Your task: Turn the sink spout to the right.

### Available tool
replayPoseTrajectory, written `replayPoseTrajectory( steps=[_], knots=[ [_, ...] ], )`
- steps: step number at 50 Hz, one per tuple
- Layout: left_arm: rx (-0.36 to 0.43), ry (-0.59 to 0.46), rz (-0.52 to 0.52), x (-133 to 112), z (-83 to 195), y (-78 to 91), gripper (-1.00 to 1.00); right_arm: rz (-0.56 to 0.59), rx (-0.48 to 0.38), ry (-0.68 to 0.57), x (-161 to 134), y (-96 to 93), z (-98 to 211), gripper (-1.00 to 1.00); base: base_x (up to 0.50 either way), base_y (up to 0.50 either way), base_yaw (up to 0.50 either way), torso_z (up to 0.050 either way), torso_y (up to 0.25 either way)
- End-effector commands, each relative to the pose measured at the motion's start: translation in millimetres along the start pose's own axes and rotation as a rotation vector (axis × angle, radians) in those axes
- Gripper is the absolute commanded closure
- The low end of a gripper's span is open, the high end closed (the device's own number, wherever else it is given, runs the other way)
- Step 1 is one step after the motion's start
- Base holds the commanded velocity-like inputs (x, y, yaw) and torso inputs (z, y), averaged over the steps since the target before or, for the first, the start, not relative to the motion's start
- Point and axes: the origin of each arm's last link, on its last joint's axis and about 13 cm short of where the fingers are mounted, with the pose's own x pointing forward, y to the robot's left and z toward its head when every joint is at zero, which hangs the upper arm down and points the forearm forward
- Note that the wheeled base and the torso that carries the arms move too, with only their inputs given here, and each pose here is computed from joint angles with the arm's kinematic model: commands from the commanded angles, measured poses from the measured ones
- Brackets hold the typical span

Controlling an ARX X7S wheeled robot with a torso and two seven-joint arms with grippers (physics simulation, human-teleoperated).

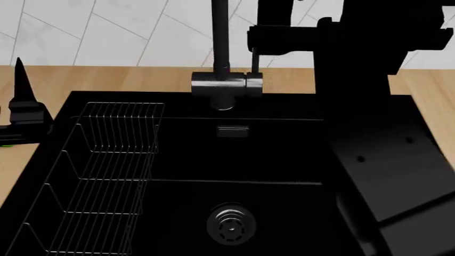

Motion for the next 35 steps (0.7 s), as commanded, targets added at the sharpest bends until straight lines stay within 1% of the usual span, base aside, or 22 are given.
replayPoseTrajectory(
  steps=[1,16,35],
  knots=[
    [0.000,0.001,-0.001,0,0,0.0,-1.00,-0.027,-0.012,-0.007,-1,-5.8,2,-1.00,0.00,0.00,0.00,0.000,0.000],
    [0.002,-0.001,0.001,0,0,-0.2,-1.00,-0.060,-0.022,0.010,1,-12.8,-8,-1.00,0.00,0.00,0.00,0.000,0.000],
    [0.003,-0.001,0.002,0,0,-0.1,-1.00,-0.078,-0.044,0.015,7,-18.5,-8,-1.00,0.00,0.00,0.00,0.000,0.000]
  ],
)
